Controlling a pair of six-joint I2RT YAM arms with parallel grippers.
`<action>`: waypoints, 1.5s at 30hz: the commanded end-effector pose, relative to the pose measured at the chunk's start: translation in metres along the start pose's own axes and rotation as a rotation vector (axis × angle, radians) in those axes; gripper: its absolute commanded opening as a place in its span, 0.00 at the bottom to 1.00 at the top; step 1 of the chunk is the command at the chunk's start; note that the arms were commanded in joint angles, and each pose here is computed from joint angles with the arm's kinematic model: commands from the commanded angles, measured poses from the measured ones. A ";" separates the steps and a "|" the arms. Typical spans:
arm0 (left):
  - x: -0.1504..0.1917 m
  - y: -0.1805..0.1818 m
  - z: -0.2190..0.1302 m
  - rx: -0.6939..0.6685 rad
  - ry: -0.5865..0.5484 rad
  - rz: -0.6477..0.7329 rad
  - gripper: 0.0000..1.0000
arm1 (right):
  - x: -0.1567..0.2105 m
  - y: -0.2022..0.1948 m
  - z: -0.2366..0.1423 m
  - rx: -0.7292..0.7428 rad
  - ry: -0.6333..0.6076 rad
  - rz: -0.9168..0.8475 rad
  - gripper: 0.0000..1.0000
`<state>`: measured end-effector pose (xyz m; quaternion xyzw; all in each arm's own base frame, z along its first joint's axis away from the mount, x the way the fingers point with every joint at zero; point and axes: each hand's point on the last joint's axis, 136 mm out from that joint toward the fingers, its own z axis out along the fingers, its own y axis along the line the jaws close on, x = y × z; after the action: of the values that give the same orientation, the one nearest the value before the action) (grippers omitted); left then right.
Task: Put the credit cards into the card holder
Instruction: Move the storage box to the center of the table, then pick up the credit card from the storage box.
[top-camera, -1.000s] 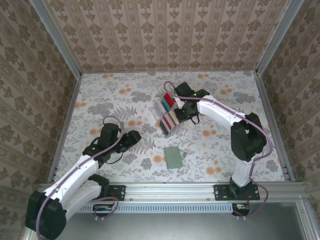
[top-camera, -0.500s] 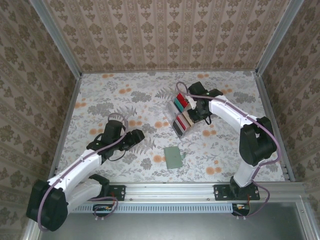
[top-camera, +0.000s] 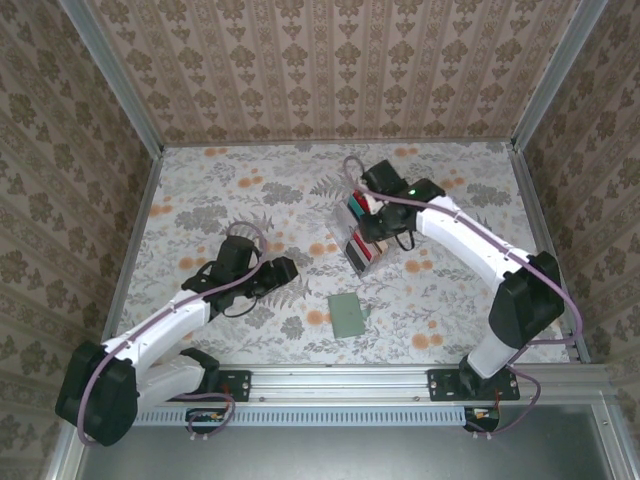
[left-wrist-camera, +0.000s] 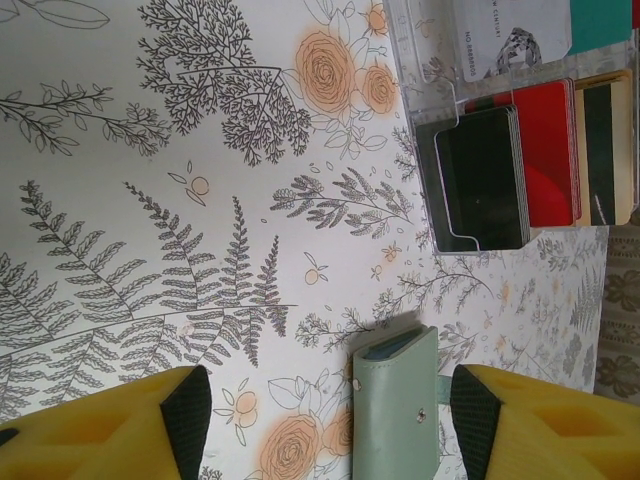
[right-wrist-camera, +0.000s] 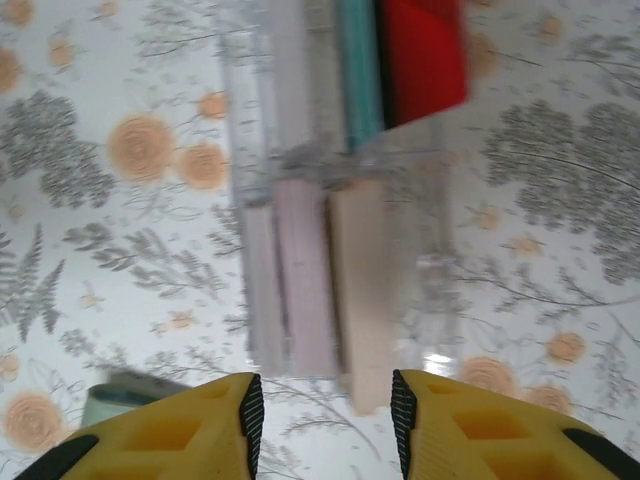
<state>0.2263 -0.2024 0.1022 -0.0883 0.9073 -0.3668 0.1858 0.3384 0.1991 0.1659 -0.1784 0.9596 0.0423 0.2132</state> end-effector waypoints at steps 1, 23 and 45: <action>-0.008 -0.018 -0.003 0.045 -0.015 0.050 0.69 | -0.003 0.005 0.005 0.116 -0.009 -0.017 0.41; -0.008 -0.013 -0.001 0.023 -0.013 0.060 0.80 | 0.008 0.008 0.061 0.442 0.091 -0.160 0.36; -0.008 -0.007 -0.002 0.011 -0.010 0.045 0.81 | 0.006 -0.011 0.062 0.669 0.052 -0.245 0.27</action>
<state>0.2279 -0.2027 0.1011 -0.0786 0.9090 -0.3630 0.1891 0.3585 0.2083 0.0933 -0.2173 0.9101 -0.2717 0.2251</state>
